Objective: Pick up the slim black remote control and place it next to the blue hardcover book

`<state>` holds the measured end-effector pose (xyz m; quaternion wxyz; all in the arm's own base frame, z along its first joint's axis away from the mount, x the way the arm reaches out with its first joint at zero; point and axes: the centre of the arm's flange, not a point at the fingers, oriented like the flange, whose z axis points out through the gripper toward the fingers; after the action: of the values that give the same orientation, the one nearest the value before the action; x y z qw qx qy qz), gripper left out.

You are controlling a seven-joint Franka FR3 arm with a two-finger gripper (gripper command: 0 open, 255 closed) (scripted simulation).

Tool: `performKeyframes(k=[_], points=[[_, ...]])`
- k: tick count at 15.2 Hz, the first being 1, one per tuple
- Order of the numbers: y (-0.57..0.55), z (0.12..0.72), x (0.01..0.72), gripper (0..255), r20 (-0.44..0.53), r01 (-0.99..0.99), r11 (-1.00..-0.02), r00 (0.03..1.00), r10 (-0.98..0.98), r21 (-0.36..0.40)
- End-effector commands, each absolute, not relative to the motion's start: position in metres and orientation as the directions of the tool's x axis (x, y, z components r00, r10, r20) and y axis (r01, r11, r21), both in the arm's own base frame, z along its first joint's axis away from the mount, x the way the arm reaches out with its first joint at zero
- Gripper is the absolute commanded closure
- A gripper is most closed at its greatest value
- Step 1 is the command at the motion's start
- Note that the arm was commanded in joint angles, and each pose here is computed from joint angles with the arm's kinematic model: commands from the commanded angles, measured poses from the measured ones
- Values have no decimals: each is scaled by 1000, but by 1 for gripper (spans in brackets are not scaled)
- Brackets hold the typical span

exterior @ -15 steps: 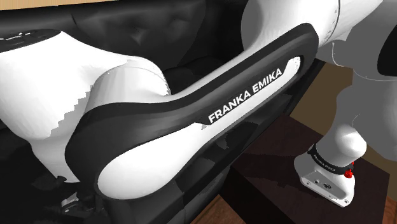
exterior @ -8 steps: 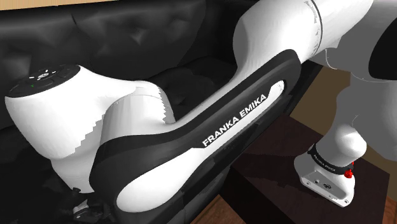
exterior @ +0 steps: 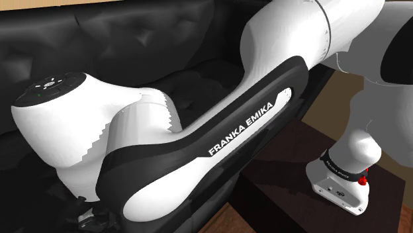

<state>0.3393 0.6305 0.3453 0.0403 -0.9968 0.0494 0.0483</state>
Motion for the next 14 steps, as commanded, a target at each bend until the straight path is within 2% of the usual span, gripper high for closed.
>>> performKeyframes(k=[1, 6, 10, 14], points=[[630, 345, 340, 0, -100, -103, -992, 990, -95, -75], [630, 345, 339, 0, -100, -103, -992, 990, -95, -75], [626, 395, 344, 0, -100, -103, -992, 990, -95, -75], [626, 395, 344, 0, -100, -103, -992, 990, -95, -75]])
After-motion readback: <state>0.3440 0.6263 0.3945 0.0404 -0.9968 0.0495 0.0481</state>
